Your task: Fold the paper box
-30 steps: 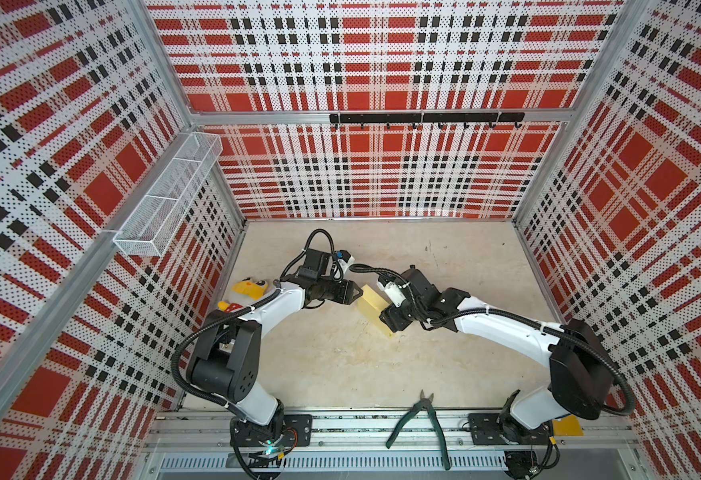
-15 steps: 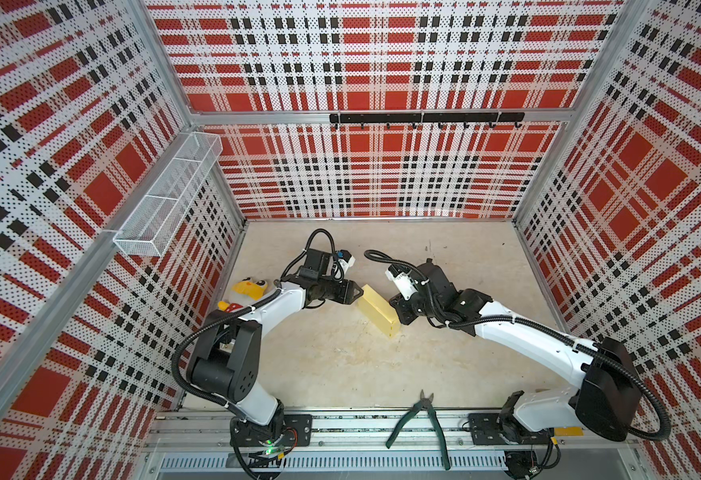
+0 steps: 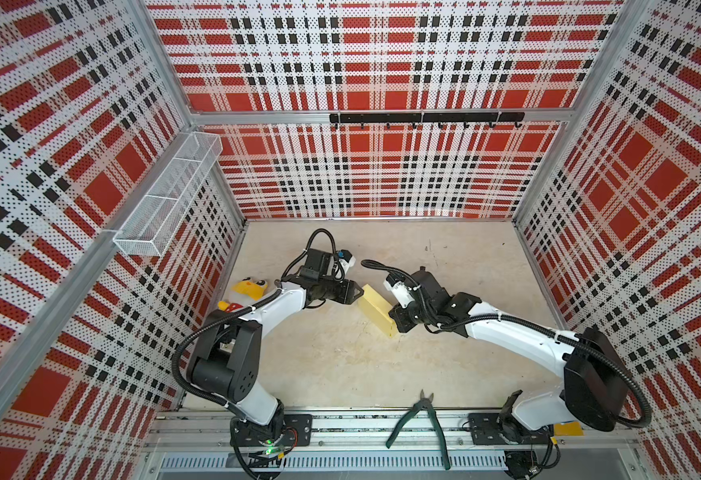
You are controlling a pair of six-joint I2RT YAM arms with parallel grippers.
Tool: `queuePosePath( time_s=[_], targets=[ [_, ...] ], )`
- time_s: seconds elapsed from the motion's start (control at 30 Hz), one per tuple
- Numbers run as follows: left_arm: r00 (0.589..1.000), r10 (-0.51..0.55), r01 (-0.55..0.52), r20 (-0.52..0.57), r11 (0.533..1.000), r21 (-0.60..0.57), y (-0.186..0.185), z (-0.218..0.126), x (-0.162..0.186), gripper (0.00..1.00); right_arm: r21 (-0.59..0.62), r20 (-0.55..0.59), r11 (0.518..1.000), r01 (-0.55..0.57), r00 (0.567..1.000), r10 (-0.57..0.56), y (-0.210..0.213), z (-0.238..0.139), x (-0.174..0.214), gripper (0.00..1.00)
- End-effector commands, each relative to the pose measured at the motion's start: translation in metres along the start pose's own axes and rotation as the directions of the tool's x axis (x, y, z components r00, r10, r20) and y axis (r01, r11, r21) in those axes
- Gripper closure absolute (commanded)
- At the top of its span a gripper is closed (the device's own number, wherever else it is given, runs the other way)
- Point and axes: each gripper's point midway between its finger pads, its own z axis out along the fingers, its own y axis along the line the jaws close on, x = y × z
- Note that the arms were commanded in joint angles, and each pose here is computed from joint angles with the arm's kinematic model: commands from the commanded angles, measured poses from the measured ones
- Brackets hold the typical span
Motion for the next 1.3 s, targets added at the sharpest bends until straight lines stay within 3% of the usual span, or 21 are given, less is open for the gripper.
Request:
queuePosePath(
  time_s=[0.0, 0.77, 1.07, 1.27],
  targets=[
    [0.994, -0.028, 0.023, -0.102, 0.998, -0.053, 0.01, 0.008, 0.032, 0.51, 0.001, -0.013, 1.0, -0.024, 1.0, 0.024, -0.003, 0.005, 0.01, 0.93],
    [0.996, -0.033, 0.029, -0.084, 0.999, -0.046, 0.009, 0.005, 0.027, 0.52, 0.065, -0.12, 0.994, -0.093, 0.988, 0.101, -0.03, 0.035, 0.072, 0.95],
    [1.0, -0.014, 0.014, 0.006, 0.998, 0.065, -0.026, -0.024, -0.018, 0.53, 0.072, -0.121, 0.993, -0.092, 0.988, 0.1, -0.032, 0.034, 0.078, 0.95],
    [1.0, 0.002, -0.003, 0.011, 0.999, 0.054, -0.025, -0.027, -0.035, 0.52, 0.073, -0.122, 0.994, -0.084, 0.988, 0.092, -0.032, 0.033, 0.079, 0.95]
  ],
)
